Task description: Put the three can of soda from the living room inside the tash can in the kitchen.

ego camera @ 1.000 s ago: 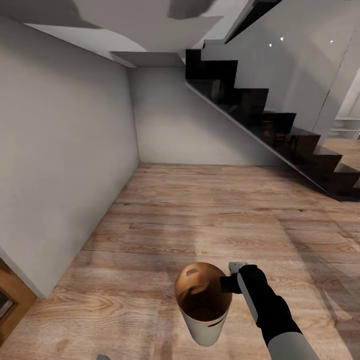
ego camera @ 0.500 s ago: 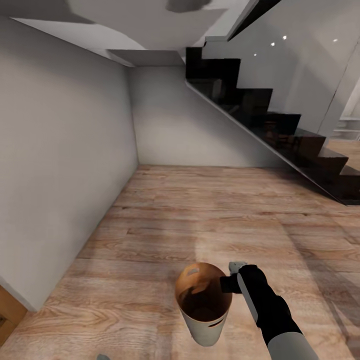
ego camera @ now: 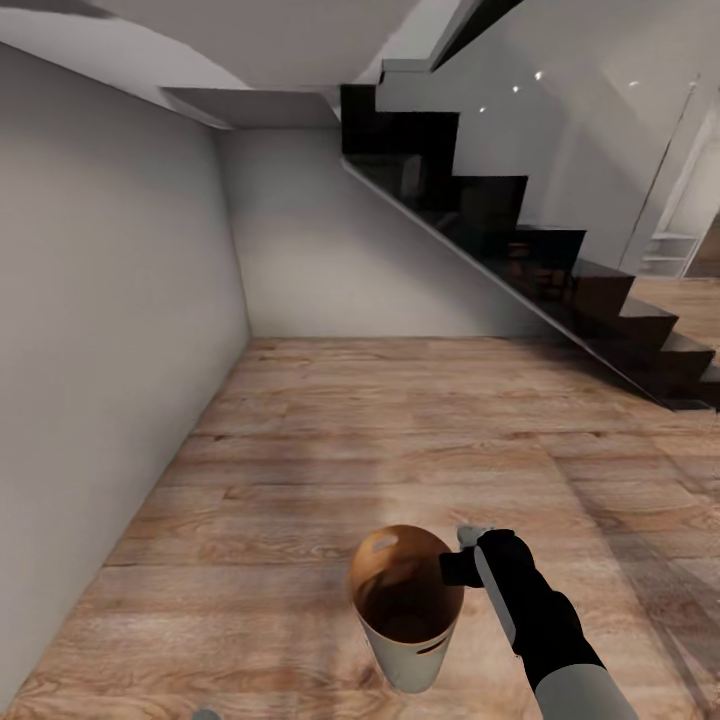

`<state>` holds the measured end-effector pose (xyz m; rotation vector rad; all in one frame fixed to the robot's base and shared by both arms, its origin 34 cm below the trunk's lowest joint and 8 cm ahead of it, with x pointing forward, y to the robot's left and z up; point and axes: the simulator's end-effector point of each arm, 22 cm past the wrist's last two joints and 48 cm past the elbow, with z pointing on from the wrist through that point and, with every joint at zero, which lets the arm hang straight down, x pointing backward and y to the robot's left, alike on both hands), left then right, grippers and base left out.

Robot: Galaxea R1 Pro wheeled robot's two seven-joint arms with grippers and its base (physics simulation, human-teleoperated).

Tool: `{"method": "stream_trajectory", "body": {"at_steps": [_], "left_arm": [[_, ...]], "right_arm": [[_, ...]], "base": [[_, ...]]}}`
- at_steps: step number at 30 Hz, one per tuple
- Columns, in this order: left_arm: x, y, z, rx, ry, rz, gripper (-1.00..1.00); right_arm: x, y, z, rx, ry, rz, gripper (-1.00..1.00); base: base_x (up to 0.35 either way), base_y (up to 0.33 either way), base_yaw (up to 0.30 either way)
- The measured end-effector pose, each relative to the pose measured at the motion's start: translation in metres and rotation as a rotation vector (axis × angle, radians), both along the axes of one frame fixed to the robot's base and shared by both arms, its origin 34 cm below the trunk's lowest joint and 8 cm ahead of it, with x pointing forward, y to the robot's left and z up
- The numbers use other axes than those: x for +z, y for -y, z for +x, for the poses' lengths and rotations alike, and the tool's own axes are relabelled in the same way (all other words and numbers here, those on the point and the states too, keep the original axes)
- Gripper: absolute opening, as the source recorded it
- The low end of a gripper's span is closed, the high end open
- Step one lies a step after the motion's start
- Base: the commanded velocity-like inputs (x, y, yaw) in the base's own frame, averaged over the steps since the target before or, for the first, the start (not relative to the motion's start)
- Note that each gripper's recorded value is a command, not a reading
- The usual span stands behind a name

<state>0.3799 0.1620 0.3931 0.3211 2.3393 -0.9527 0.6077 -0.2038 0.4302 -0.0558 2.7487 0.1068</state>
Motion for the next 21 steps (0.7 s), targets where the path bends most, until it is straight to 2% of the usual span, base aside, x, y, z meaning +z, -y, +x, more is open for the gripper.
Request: {"method": "stream_trajectory", "body": {"at_steps": [21], "left_arm": [[0.0004,-0.0004,0.0005,0.001,0.002,0.0,1.0]], "right_arm": [[-0.0001,0.0,-0.0002,0.0,-0.001,0.0,-1.0]], "base": [[0.347,0.0,-0.267]]}}
